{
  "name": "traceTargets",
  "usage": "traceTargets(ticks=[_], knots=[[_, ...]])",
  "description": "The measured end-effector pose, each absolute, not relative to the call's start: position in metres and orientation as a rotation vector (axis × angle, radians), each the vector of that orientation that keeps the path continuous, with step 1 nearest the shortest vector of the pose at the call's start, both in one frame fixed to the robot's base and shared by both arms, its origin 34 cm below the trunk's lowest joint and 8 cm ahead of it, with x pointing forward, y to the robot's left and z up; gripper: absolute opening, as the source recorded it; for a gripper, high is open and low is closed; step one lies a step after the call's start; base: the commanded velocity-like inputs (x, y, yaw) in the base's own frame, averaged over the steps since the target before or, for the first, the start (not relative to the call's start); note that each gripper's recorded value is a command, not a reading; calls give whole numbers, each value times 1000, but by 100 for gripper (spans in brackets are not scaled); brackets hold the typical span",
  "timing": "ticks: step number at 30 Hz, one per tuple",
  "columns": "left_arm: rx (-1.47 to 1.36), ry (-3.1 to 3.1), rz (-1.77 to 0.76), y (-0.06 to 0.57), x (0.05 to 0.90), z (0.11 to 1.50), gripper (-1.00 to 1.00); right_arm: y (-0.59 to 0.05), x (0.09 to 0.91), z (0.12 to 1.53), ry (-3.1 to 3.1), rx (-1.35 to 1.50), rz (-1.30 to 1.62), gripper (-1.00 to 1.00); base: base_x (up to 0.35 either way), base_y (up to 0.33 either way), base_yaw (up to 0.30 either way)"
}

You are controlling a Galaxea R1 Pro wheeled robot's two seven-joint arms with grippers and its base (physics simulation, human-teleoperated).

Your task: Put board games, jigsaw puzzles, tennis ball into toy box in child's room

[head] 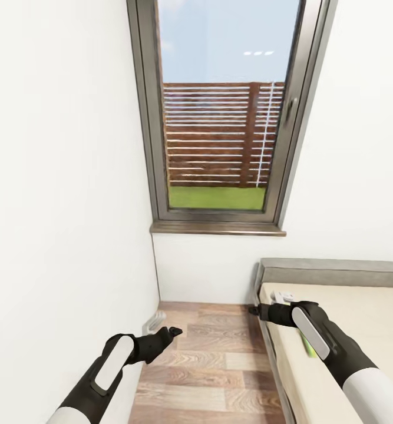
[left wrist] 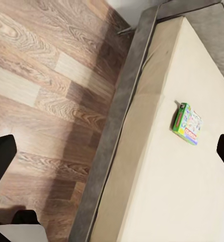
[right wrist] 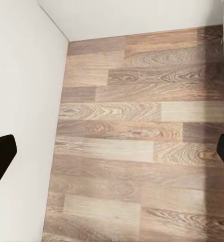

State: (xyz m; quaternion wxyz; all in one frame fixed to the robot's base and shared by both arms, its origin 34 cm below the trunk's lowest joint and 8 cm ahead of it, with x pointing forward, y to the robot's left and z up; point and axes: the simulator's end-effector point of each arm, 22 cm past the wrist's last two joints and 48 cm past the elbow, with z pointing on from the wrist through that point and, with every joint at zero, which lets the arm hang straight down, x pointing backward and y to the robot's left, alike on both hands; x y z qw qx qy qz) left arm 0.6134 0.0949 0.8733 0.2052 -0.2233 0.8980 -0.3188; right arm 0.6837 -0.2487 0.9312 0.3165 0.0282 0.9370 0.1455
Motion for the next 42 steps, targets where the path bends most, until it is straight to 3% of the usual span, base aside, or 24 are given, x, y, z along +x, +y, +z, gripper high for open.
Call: traceTargets(ticks=[28, 42], knots=[[-622, 2504, -889, 95, 613, 873, 100, -249, 683, 931, 2468, 74, 383, 100, 336, 0, 0], [-621, 2506, -891, 93, 613, 873, 100, -249, 683, 930, 2475, 72, 383, 100, 102, 0, -8]])
